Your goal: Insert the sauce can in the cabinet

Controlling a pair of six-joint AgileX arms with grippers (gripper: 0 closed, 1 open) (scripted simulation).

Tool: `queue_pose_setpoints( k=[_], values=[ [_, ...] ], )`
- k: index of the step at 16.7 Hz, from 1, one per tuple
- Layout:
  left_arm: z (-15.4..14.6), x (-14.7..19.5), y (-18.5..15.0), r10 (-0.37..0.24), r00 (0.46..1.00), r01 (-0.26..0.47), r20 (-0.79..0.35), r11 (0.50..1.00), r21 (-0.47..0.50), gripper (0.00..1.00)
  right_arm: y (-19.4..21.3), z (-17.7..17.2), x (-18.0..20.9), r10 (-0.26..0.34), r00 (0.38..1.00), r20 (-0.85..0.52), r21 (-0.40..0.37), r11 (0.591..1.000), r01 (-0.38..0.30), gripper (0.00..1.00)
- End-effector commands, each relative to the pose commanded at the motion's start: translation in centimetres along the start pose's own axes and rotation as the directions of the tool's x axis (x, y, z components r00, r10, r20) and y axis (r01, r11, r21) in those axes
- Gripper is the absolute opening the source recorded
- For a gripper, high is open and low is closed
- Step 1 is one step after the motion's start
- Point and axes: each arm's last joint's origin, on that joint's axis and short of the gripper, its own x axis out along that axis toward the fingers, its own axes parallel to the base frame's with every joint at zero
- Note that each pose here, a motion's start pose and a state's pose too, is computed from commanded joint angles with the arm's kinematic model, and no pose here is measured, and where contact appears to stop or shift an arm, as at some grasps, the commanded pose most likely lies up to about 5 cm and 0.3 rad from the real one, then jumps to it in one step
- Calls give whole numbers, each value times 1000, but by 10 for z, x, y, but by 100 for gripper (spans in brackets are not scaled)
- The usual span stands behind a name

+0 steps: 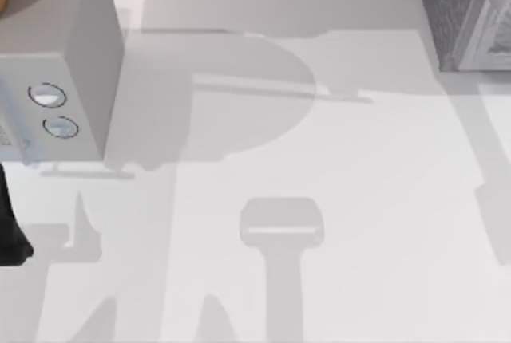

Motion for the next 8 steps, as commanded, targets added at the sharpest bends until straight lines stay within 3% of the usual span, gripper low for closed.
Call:
queue_pose_setpoints(
  k=[2,8],
  values=[
    [0,0,0,0,1000,0,0,1000,0,100,0,0,0,0,1000,0,0,1000,0,98],
    [0,0,0,0,1000,0,0,1000,0,100,0,0,0,0,1000,0,0,1000,0,100]
  ],
)
